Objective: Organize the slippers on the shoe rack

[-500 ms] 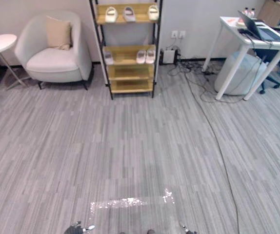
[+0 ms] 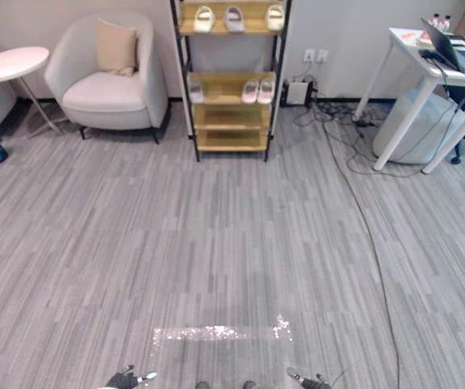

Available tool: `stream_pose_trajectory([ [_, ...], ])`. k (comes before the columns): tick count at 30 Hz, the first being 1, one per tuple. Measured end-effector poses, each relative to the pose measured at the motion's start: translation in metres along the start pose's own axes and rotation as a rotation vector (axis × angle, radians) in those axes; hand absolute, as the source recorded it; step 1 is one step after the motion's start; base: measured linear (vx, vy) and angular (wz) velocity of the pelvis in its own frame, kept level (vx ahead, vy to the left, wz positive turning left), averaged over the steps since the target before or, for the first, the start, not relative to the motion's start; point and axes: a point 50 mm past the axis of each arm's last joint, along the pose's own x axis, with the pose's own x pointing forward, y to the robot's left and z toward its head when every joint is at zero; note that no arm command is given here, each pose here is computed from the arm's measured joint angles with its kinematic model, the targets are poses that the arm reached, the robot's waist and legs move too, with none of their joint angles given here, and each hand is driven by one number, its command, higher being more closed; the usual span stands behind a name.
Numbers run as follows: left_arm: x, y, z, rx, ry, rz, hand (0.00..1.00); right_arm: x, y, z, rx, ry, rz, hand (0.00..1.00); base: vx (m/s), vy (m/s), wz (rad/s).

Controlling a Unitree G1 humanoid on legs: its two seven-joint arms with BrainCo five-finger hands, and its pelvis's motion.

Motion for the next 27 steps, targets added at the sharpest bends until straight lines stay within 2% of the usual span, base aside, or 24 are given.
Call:
stream_pose_trajectory([
  [11, 0.001, 0.002, 0.006, 0.002, -0.015, 0.021, 0.00, 0.001, 0.005, 0.009, -0.071, -0.029, 0.005, 0.00, 0.01, 0.000, 0.01],
  [18, 0.004, 0.009, 0.030, -0.008, -0.086, 0.049, 0.00, -0.002, 0.000, -0.005, -0.088, 0.000, -0.013, 0.00, 0.02, -0.064, 0.00],
  [22, 0.004, 0.003, 0.036, -0.048, -0.104, 0.055, 0.00, -0.001, 0.003, 0.010, -0.049, -0.061, -0.022, 0.00, 0.11, 0.015, -0.02],
  [27, 0.003, 0.001, 0.025, -0.061, -0.069, 0.060, 0.00, 0.002, 0.004, 0.029, -0.077, -0.110, -0.010, 0.00, 0.26, 0.166, -0.30],
])
